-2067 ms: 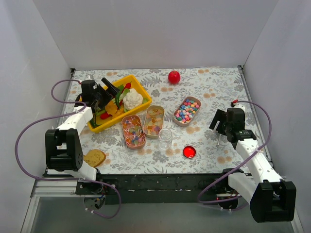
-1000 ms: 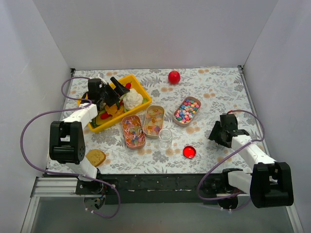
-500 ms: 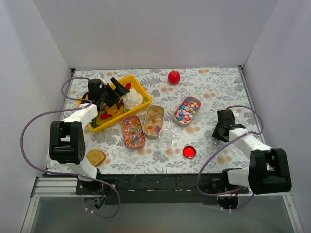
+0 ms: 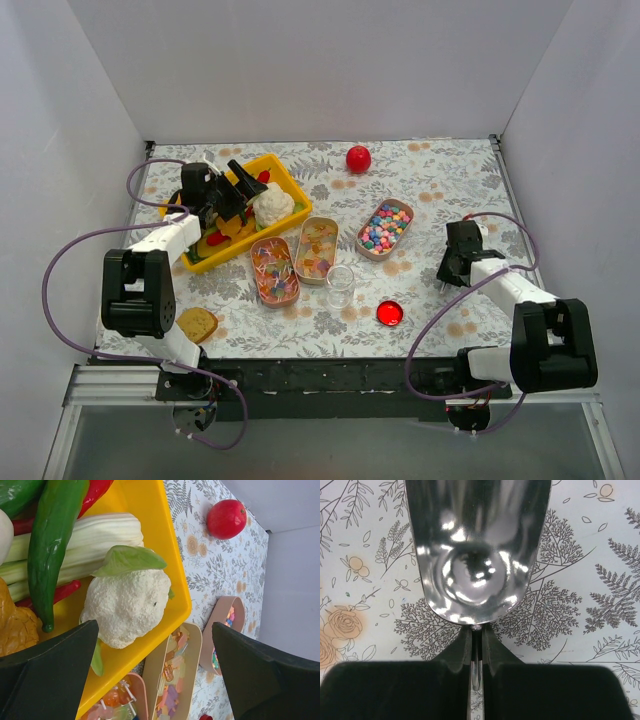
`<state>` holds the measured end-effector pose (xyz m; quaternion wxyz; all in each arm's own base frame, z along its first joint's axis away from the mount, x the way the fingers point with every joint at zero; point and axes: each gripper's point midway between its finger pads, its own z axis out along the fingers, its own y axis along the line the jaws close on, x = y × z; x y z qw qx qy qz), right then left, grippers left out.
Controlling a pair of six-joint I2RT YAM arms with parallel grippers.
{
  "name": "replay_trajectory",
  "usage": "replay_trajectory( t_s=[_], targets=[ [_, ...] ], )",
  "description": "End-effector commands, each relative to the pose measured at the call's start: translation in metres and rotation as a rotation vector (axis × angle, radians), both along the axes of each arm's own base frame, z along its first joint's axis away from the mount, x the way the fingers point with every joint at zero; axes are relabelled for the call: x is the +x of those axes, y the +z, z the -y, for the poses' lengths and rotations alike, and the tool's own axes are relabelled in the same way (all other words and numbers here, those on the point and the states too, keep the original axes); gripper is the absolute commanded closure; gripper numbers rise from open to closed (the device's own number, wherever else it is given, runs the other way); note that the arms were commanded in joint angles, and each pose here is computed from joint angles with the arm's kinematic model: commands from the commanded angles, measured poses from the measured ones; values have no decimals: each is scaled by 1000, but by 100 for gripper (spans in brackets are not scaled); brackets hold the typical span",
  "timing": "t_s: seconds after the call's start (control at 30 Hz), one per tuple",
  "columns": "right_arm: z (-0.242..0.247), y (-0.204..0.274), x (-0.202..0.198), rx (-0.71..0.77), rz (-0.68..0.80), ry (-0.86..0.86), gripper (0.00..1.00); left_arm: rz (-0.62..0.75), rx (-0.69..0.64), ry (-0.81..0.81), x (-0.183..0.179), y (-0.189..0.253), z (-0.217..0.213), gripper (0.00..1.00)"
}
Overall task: Pack the candies
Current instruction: Pick up the spatula from the center of the board, then scoop the fake candies from the storage box.
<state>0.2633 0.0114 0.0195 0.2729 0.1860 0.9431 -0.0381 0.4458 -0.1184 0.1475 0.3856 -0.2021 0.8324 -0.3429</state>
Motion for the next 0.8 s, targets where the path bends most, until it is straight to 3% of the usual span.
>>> replay_trajectory(
  t_s=[0.0,0.47,0.77],
  targets=[
    [-17,35,16,59,58,74,99,56,14,-19,3,22,2,2],
    [-96,123,66,437,93,243,99,87,34,-122,7,28,26,2],
    [-143,125,81,680,-30,275,99,70,47,-146,6,26,36,2]
  ],
)
